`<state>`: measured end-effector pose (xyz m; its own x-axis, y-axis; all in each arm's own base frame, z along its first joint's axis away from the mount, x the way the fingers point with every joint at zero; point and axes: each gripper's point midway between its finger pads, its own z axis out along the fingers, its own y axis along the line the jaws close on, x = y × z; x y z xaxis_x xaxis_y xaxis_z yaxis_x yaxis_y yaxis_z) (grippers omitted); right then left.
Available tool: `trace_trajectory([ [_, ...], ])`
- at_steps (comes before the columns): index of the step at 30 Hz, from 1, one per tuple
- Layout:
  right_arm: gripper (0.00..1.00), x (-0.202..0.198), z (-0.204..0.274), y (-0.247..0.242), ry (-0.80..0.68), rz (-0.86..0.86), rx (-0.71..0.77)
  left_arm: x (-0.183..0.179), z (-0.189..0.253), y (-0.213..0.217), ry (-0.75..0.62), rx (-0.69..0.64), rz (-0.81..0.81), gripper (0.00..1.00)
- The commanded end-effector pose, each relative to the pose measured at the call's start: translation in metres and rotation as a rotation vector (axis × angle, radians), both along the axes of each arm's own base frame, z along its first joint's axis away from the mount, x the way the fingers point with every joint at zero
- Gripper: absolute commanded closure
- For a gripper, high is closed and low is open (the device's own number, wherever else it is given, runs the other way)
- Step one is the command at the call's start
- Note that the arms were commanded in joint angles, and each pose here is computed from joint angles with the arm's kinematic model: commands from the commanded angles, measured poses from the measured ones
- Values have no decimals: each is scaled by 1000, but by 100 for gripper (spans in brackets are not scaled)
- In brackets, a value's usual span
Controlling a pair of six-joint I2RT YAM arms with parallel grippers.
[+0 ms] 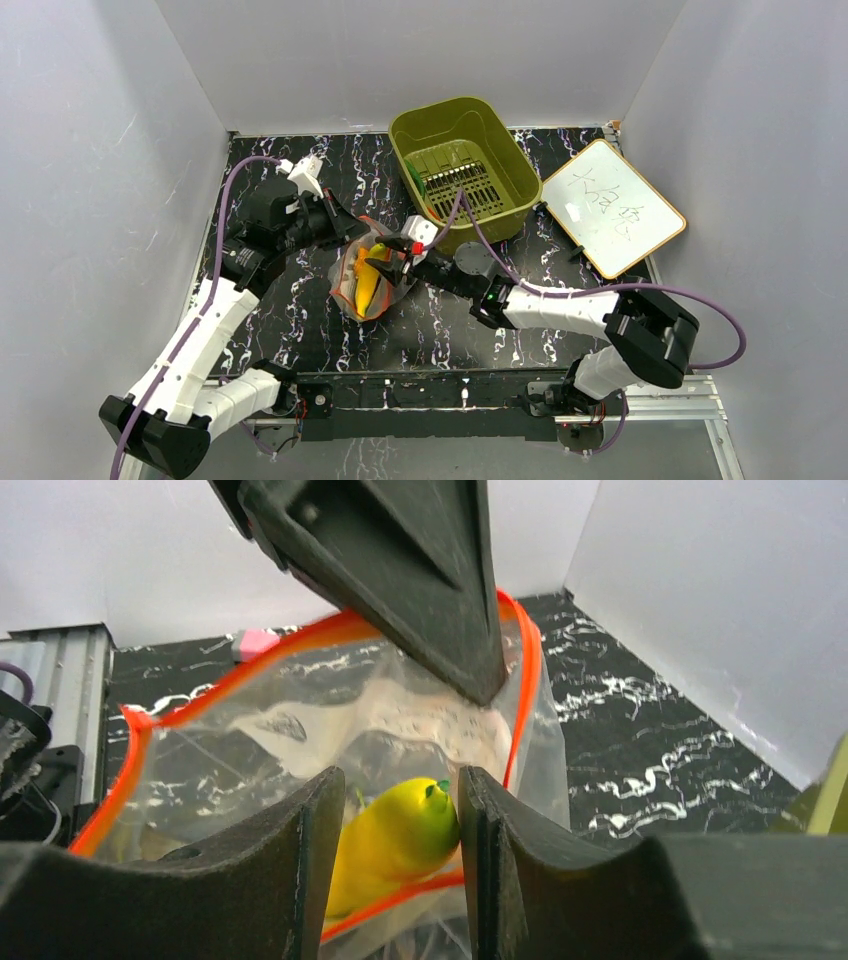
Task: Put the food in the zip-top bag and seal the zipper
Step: Place the fake fruit in the zipper food storage bag.
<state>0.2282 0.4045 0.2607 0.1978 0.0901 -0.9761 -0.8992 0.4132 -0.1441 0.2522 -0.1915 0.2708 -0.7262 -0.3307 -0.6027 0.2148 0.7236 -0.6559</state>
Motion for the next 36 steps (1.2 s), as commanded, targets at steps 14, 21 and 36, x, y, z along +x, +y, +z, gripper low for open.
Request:
trace_trajectory([
  [14, 72, 31, 15, 6, 207, -163, -78, -5, 21, -6, -94, -60, -40, 100],
  [21, 46, 39, 24, -1, 236, -227, -172, -5, 13, -1, -82, -32, -20, 100],
  [36, 29, 2, 50, -63, -41, -135, -482, -18, 11, 8, -126, 34, -64, 100],
])
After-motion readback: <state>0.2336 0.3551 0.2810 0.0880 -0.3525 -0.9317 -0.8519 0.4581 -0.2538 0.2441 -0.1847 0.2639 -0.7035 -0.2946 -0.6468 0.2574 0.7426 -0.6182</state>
